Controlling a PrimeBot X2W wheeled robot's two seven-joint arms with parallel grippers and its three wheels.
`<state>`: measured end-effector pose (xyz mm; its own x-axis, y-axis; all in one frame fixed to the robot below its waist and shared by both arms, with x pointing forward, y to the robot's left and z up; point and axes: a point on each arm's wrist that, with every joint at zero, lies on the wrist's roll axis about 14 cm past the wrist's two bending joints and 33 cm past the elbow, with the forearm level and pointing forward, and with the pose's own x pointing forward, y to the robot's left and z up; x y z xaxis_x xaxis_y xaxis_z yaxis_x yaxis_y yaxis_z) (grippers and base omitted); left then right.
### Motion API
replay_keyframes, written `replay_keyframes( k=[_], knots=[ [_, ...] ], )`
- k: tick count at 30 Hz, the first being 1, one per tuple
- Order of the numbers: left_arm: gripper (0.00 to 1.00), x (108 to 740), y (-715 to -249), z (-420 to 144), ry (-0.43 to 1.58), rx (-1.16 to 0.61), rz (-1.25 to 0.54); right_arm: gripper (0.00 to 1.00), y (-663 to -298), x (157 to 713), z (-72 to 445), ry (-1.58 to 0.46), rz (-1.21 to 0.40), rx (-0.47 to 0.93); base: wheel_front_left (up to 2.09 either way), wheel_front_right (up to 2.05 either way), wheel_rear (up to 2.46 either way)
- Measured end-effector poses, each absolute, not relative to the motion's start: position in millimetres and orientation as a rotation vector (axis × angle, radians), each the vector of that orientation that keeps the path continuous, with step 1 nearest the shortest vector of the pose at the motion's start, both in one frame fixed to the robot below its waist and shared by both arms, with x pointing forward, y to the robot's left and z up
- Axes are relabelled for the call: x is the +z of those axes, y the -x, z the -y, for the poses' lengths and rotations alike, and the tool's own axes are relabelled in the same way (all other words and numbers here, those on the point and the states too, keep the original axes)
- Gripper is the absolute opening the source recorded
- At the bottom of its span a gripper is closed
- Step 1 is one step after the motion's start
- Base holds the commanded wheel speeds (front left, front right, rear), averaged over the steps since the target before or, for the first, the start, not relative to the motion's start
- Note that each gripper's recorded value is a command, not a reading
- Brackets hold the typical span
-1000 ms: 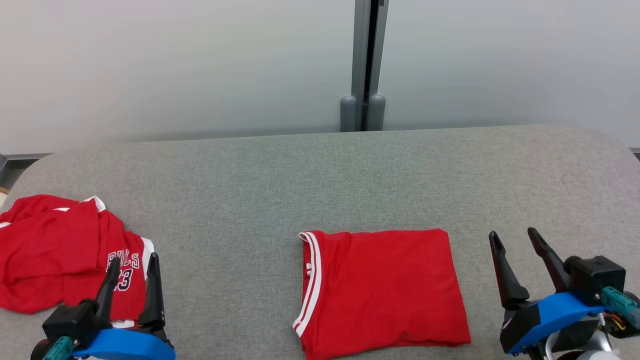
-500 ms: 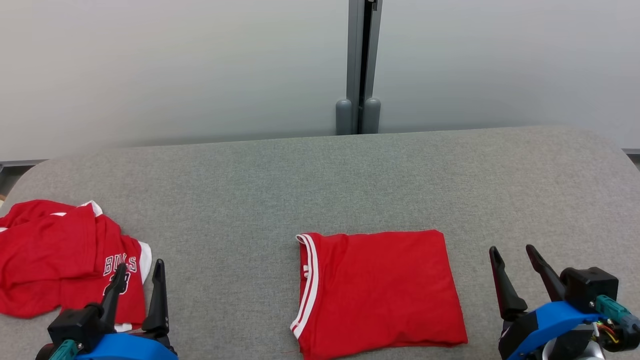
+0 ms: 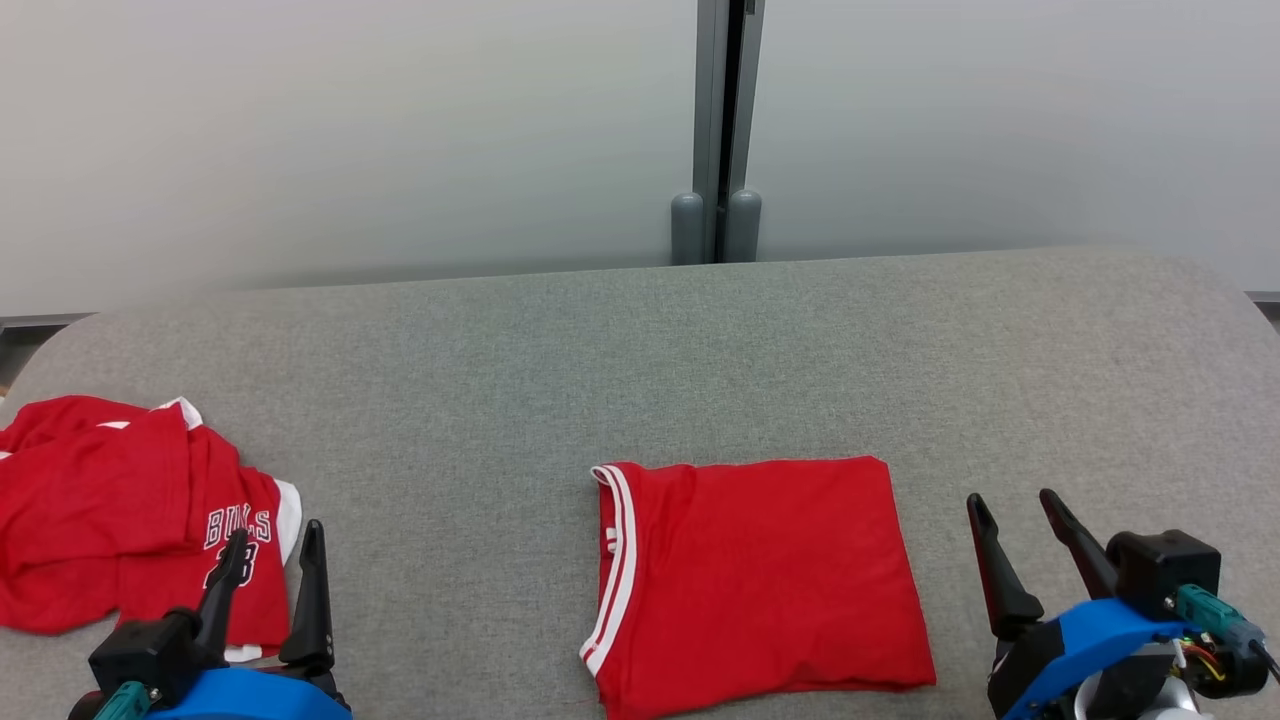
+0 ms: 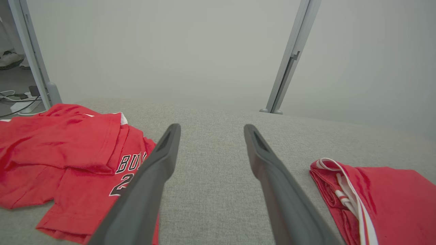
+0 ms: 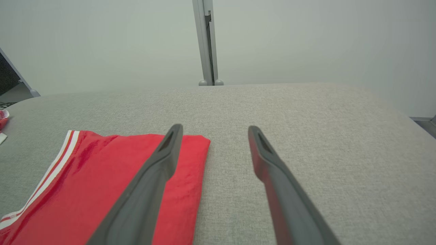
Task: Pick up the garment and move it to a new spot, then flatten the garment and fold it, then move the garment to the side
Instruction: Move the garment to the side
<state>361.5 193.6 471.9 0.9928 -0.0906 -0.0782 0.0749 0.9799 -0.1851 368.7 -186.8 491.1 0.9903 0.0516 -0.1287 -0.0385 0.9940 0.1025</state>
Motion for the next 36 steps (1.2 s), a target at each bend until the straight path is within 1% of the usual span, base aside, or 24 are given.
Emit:
replay_keyframes(
  k=[6,8,10,14,18,23,28,36],
  knots=[
    [1.0,468,-364,-192,0.186,-0.086,-0.098,1.0,-382,498,185,-0.089,-0.13,0.054,0.0,0.0,0.0],
    [1.0,468,-366,-192,0.186,-0.087,-0.099,1.0,-388,496,184,-0.107,-0.161,0.056,0.0,0.0,0.0],
    [1.0,469,-368,-192,0.185,-0.089,-0.097,1.0,-390,481,189,-0.18,-0.25,0.041,0.0,0.0,0.0],
    [1.0,469,-369,-195,0.181,-0.086,-0.099,1.0,-392,452,186,-0.21,-0.448,0.05,0.0,0.0,0.0],
    [1.0,468,-370,-197,0.179,-0.083,-0.099,1.0,-396,431,175,-0.221,-0.585,0.079,0.0,0.0,0.0],
    [1.0,463,-368,-203,0.178,-0.065,-0.112,1.0,-393,400,160,-0.234,-0.737,0.111,0.0,0.0,0.0],
    [1.0,460,-367,-208,0.178,-0.05,-0.12,1.0,-389,381,148,-0.251,-0.817,0.137,0.0,0.0,0.0],
    [1.0,459,-368,-210,0.178,-0.045,-0.119,1.0,-390,372,136,-0.226,-0.863,0.174,0.0,0.0,0.0]
  ],
)
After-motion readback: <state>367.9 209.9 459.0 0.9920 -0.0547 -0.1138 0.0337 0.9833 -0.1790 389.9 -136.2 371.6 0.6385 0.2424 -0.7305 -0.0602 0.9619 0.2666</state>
